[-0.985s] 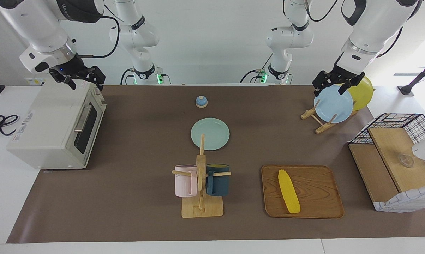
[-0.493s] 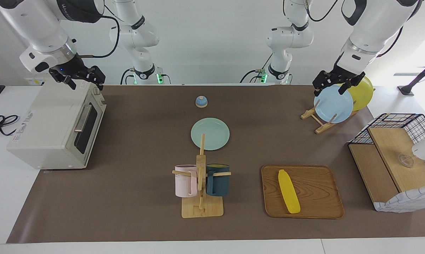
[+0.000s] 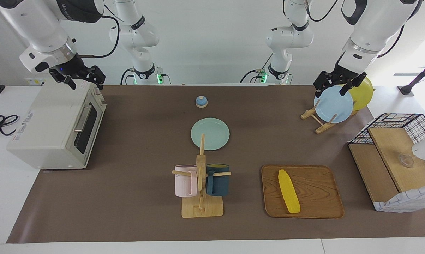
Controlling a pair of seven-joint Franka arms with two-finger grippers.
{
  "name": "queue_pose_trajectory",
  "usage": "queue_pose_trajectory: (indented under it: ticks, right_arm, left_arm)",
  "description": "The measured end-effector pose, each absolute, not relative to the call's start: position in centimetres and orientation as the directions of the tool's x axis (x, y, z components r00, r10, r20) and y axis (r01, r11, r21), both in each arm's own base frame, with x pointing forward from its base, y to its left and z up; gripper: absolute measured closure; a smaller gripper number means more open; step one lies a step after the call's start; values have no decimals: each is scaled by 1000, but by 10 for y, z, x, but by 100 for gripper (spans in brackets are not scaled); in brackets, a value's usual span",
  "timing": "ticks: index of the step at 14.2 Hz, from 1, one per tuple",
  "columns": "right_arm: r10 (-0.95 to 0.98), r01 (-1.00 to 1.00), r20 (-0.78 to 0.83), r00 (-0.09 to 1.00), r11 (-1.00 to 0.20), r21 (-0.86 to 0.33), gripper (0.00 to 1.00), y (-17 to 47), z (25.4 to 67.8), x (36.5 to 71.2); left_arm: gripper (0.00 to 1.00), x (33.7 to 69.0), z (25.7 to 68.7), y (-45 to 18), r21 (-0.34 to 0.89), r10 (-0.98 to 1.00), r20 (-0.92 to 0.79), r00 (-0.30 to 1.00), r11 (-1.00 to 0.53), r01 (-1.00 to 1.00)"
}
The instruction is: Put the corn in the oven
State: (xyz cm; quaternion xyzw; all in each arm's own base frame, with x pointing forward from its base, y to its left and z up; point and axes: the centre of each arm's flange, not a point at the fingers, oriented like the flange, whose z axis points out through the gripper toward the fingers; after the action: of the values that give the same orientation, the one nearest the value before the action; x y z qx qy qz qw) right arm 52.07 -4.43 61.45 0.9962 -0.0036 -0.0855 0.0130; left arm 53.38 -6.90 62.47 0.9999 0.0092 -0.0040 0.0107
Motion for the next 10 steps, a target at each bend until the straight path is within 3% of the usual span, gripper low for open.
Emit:
queue_pose_trajectory:
  ticks: [2, 3, 5, 6, 10]
  right_arm:
    - [30, 34, -170, 985, -999, 19, 0, -43, 615, 518]
    - [41, 44, -165, 985, -999, 18, 7, -43, 613, 517]
    - [51, 55, -158, 986, -998, 16, 26, -43, 604, 515]
    - [55, 58, -156, 986, -998, 15, 43, -43, 597, 514]
    - [132, 134, -123, 983, -991, 7, 81, -42, 564, 508]
  left_arm:
    - [0, 535, 624, -70, 29, 19, -2, 1000, -999, 19]
    - [0, 537, 624, -70, 33, 19, 4, 1000, -999, 19]
    - [0, 542, 618, -72, 40, 18, 6, 1000, -999, 17]
    - [0, 548, 611, -75, 55, 19, 8, 1000, -998, 18]
    - [0, 582, 564, -85, 99, 22, -12, 1000, -995, 23]
